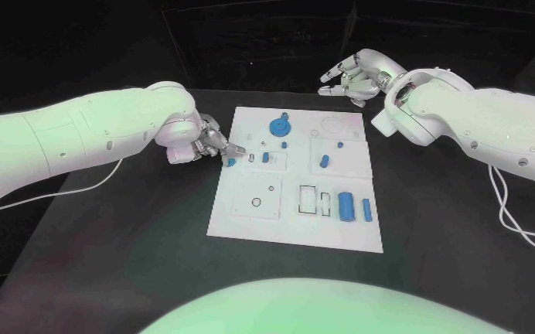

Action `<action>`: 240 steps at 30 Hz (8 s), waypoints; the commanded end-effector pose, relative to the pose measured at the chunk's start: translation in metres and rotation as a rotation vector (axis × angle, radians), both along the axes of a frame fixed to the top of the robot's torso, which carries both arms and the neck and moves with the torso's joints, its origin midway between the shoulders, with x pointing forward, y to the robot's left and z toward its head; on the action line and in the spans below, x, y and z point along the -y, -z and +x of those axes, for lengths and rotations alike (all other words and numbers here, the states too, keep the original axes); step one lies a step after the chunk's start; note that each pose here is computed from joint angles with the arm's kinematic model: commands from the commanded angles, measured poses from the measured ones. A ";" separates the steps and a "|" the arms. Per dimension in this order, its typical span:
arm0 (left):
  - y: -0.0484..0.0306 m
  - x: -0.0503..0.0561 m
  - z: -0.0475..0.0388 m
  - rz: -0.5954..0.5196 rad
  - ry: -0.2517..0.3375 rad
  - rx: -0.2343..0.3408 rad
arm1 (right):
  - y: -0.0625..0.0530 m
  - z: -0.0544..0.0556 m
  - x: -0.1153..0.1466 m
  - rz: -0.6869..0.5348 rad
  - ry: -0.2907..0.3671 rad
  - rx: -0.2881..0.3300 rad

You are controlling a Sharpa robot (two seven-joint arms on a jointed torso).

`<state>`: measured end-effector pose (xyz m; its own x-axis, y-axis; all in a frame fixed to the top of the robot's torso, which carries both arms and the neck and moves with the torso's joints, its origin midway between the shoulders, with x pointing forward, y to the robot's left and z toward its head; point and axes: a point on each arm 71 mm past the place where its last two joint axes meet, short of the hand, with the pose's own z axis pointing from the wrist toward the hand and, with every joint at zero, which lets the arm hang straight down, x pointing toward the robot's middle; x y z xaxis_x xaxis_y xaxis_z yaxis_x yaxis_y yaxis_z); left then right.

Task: Assemble the parts on the task board

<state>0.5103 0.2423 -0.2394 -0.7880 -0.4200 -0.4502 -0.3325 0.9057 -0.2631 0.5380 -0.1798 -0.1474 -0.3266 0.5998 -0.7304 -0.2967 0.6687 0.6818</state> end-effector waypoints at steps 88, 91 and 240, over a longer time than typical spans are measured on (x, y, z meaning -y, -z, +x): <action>0.0107 -0.003 0.0010 0.113 0.056 0.011 | 0.000 0.000 -0.001 0.001 -0.006 -0.003; 0.0107 -0.003 0.0007 0.113 0.055 0.013 | 0.000 0.000 -0.001 0.001 -0.006 -0.003; 0.0002 -0.027 -0.0240 -0.004 0.065 0.172 | 0.004 0.002 0.007 0.004 0.002 -0.011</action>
